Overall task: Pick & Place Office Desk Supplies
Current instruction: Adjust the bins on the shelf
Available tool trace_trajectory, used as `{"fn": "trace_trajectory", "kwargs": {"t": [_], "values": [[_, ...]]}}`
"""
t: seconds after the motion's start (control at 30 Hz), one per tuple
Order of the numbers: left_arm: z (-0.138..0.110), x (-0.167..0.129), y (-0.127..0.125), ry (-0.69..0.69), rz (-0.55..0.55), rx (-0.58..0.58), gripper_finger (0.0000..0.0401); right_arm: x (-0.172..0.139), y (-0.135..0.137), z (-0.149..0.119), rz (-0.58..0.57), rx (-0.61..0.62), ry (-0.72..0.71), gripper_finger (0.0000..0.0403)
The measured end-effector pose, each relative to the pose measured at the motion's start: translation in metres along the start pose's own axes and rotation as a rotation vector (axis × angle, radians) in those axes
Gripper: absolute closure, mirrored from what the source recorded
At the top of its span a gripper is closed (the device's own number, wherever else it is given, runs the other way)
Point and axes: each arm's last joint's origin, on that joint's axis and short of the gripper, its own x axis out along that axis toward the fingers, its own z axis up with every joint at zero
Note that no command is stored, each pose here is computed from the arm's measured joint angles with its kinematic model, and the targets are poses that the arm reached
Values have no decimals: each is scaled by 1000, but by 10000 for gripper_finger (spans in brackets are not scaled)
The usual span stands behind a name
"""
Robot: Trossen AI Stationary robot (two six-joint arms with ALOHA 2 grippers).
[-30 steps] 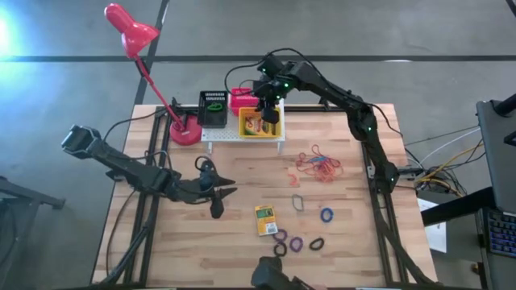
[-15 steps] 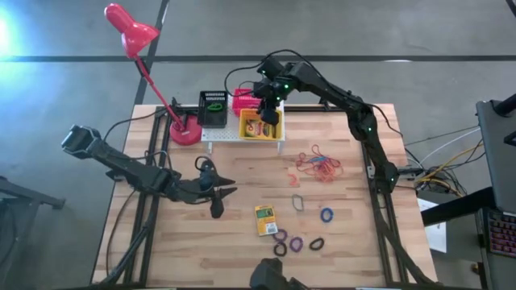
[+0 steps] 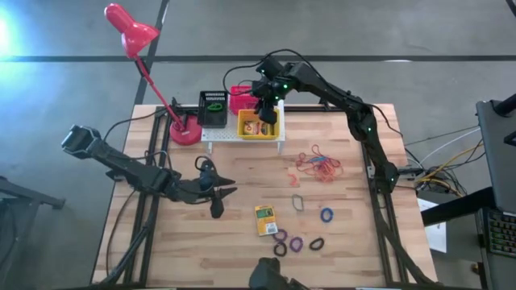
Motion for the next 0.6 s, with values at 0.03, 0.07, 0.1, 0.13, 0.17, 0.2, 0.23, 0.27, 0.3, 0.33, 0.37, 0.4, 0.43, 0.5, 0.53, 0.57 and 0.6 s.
{"fn": "trace_trajectory", "kwargs": {"t": [0.03, 0.07, 0.1, 0.13, 0.17, 0.2, 0.23, 0.27, 0.3, 0.33, 0.37, 0.4, 0.43, 0.5, 0.53, 0.57, 0.6], "values": [[0, 0, 0, 0, 0, 0, 283, 0, 0, 0, 0, 0, 0, 283], [0, 0, 0, 0, 0, -1, 283, -1, 0, 0, -1, -1, -2, 276], [0, 0, 0, 0, 0, -3, 283, -3, 1, 1, -2, -3, -6, 271], [0, 0, 0, 0, 0, -7, 283, -7, 2, 2, -5, -5, -11, 267], [0, 0, 0, 0, 0, -8, 283, -12, 4, 2, -8, -6, -14, 264], [0, 0, 0, 0, 0, -10, 283, -18, 7, 3, -10, -7, -21, 262], [0, 0, 0, 0, 0, -10, 283, -26, 11, 4, -11, -5, -27, 262], [0, 0, 0, 0, 0, -10, 283, -35, 15, 4, -9, -3, -24, 263], [0, 0, 0, 0, 0, -10, 283, -43, 20, 3, -3, 1, -11, 265], [0, 0, 0, 1, 0, -10, 283, -50, 25, 2, 3, 3, 4, 269], [0, 0, 0, 2, 1, -9, 283, -56, 31, 1, 6, 4, 21, 273], [-1, 0, 0, 5, 3, -6, 283, -62, 37, -1, 0, 4, 46, 277], [-1, 0, 0, 8, 5, -4, 283, -68, 43, -3, -10, 5, 75, 283], [-2, 0, 1, 16, 12, 3, 283, -76, 54, -9, -29, 10, 141, 295], [-2, 0, 1, 17, 20, 6, 283, -78, 59, -13, -40, 18, 171, 301], [-3, 0, 2, 18, 27, 9, 283, -80, 63, -18, -56, 28, 196, 309], [-3, 0, 2, 19, 32, 11, 283, -80, 66, -23, -71, 43, 221, 316]]}}
